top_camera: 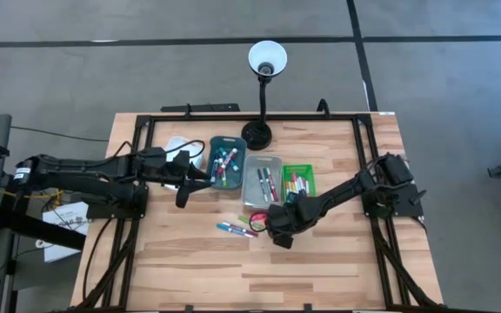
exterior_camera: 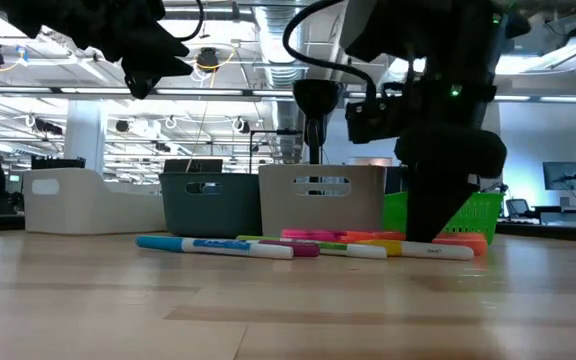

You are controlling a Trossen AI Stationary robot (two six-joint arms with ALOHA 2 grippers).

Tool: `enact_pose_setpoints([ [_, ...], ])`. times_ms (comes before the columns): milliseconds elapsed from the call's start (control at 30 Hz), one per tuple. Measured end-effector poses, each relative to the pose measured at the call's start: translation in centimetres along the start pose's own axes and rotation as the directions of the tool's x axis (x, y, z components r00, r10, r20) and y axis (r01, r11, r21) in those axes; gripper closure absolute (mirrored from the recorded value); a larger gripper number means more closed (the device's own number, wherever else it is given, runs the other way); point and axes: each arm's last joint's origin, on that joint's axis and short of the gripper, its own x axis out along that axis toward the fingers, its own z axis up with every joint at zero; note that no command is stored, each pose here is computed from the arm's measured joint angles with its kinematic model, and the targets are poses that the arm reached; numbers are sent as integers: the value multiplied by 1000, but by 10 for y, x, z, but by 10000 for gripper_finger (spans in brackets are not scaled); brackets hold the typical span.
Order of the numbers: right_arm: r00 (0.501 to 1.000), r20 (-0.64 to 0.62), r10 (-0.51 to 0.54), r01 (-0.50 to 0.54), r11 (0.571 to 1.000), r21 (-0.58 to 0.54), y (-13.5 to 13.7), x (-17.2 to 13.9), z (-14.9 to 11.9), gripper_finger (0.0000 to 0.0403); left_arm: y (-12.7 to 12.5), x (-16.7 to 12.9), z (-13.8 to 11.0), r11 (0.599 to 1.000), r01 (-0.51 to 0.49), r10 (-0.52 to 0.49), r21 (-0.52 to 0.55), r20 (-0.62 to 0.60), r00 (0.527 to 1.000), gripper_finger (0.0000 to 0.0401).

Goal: Pick & Place Markers
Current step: Put the large orange highlighter pen into the white bin

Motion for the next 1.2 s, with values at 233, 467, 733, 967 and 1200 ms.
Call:
enact_pose_setpoints([
  [233,999,-1,55,-55,998,-21,-1,-7,1,307,0,2,0,1000,0,0,0,-2,1000,270],
  [467,993,57,105,-104,994,-27,2,-29,8,360,-4,3,-1,1000,21,-21,8,-9,1000,270],
  [733,944,316,97,-72,993,-90,19,-73,21,332,-31,15,-11,986,158,-155,48,-53,986,270],
  [967,746,658,102,-4,989,-149,37,-103,41,332,-58,35,-30,952,273,-252,141,-147,956,270],
  [1200,601,788,134,-85,991,-104,35,-114,62,341,-71,54,-34,923,323,-310,212,-92,946,270],
])
